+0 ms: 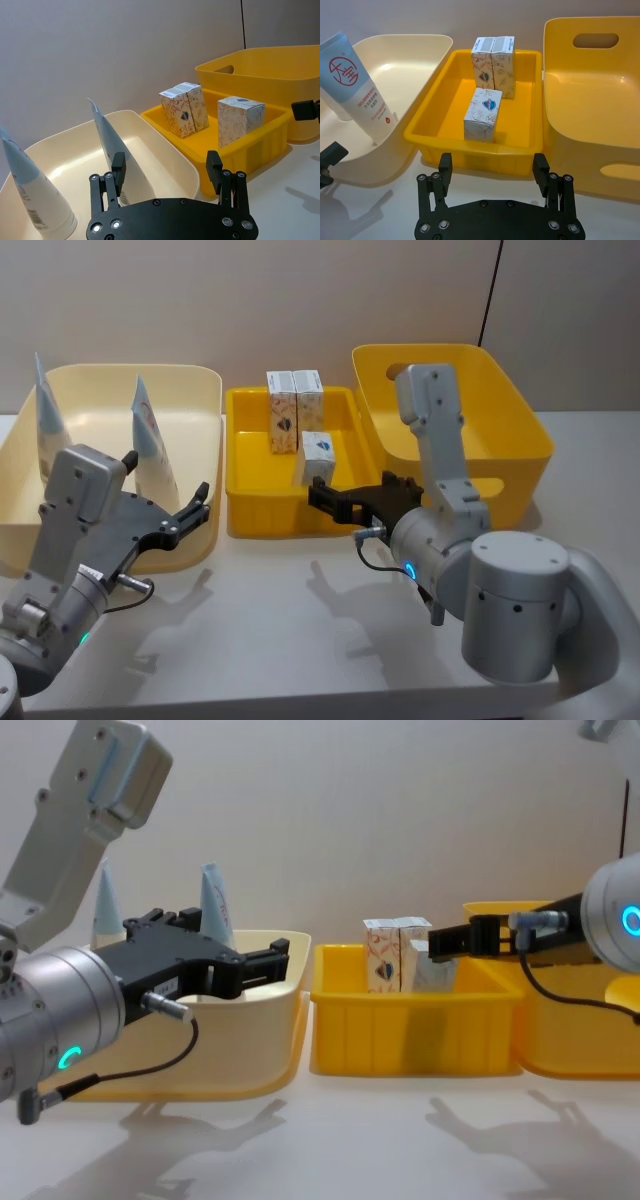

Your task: Bimanual collaborative sorting of washing and personal care products

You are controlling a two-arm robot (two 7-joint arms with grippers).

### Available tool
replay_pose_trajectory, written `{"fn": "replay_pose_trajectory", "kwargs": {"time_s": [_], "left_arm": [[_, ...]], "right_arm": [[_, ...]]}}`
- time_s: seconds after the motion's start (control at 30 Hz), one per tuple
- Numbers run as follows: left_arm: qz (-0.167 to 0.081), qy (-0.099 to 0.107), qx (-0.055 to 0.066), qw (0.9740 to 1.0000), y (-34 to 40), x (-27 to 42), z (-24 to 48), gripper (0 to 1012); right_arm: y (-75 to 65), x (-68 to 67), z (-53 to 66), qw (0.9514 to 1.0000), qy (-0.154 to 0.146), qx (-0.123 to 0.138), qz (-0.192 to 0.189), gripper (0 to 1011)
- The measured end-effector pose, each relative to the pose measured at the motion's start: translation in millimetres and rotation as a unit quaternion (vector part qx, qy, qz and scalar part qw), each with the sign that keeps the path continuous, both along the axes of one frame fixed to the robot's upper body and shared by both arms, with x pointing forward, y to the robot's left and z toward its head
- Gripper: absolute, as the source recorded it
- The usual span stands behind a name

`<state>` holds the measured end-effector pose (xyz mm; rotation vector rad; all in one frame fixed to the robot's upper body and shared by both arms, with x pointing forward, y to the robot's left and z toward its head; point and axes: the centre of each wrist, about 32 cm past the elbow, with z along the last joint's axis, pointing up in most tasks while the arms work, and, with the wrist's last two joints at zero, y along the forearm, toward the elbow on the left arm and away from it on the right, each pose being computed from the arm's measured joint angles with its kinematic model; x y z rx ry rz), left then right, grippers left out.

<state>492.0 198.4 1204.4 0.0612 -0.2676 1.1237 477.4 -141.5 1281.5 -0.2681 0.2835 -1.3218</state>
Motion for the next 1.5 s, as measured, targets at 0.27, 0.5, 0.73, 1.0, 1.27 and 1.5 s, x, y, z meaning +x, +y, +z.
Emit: {"fn": "replay_pose_trajectory", "kwargs": {"time_s": [0.27,0.5,0.73,1.0,1.27,1.5], "left_arm": [[0.000,0.000,0.000,1.0000,0.0,0.0,0.0,1000],[0.000,0.000,0.000,1.0000,0.0,0.0,0.0,1000],[0.000,0.000,0.000,1.0000,0.0,0.0,0.0,1000],[0.000,0.000,0.000,1.0000,0.0,0.0,0.0,1000],[0.000,0.000,0.000,1.0000,0.0,0.0,0.0,1000],[0.000,0.000,0.000,1.0000,0.0,0.0,0.0,1000]], "right_arm": [[2.8,8.1,0.2,0.9996,-0.007,-0.026,0.008,1001],[7.2,16.9,-2.2,0.9989,-0.017,-0.040,0.016,1001],[12.9,24.4,-8.3,0.9984,-0.024,-0.049,0.019,1001],[17.0,32.4,-16.8,0.9982,-0.027,-0.052,0.011,1001],[19.7,41.2,-24.0,0.9986,-0.025,-0.046,0.000,1001],[22.5,48.7,-27.5,0.9988,-0.024,-0.041,-0.007,1001]]}}
